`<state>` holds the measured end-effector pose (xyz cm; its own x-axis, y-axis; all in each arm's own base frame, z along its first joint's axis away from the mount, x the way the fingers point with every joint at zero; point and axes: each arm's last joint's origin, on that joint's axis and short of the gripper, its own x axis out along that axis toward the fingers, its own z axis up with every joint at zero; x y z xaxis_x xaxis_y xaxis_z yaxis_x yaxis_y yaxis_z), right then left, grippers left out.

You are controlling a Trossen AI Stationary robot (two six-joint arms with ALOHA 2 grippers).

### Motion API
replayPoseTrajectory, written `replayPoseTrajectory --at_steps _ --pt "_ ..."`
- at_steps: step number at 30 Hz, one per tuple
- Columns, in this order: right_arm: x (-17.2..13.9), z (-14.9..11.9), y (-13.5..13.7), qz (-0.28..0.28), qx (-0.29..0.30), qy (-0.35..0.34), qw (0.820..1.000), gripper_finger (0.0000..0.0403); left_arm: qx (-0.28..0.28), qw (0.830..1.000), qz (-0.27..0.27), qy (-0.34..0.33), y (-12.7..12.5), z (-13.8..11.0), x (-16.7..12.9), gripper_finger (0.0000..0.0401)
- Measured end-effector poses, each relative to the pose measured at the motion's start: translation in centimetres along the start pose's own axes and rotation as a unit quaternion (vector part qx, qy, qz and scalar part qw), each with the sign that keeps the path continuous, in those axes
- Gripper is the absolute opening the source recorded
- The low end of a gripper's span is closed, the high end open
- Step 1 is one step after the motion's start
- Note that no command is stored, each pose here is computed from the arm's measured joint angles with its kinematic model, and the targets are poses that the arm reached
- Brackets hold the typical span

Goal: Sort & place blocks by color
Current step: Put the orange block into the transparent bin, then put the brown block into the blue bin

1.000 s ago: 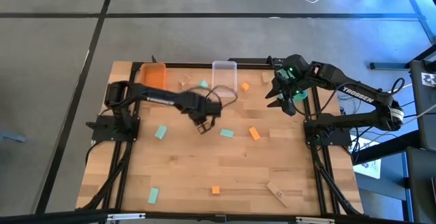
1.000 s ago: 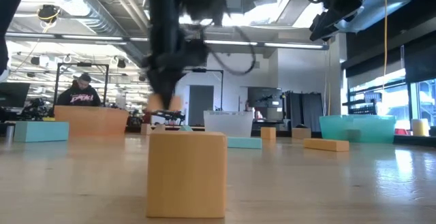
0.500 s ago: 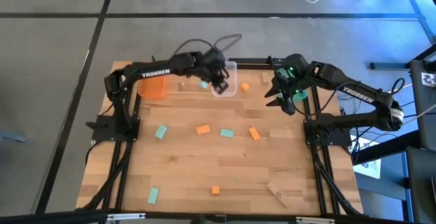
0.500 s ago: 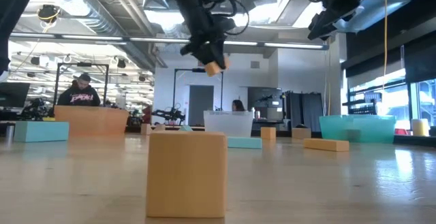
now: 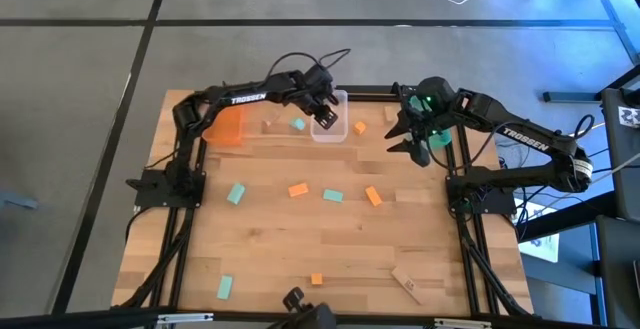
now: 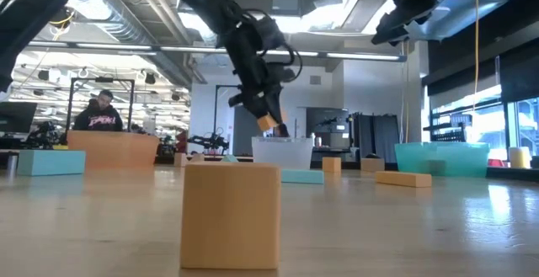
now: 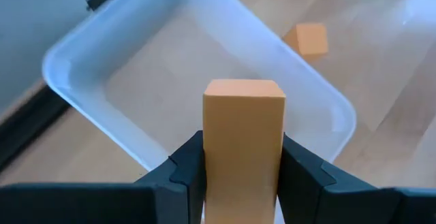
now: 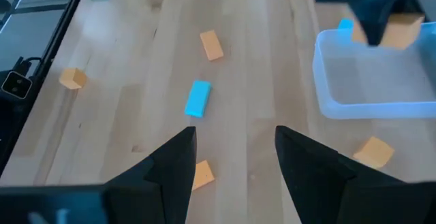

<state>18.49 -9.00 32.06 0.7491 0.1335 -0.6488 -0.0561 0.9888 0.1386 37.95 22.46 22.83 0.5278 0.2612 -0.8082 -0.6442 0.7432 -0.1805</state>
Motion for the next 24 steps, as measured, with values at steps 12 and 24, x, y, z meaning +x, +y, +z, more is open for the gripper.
replayPoseTrajectory --at_steps 12,24 --pt "0.0 0.0 -0.3 -0.045 -0.003 0.01 0.999 0.02 0.01 1.0 0.004 0.011 0.2 -0.3 0.9 0.0167" --pt "0.0 0.1 -0.3 -0.046 -0.006 0.005 0.999 0.02 0.069 0.998 -0.004 -0.002 -1.6 -0.1 -2.8 0.0169"
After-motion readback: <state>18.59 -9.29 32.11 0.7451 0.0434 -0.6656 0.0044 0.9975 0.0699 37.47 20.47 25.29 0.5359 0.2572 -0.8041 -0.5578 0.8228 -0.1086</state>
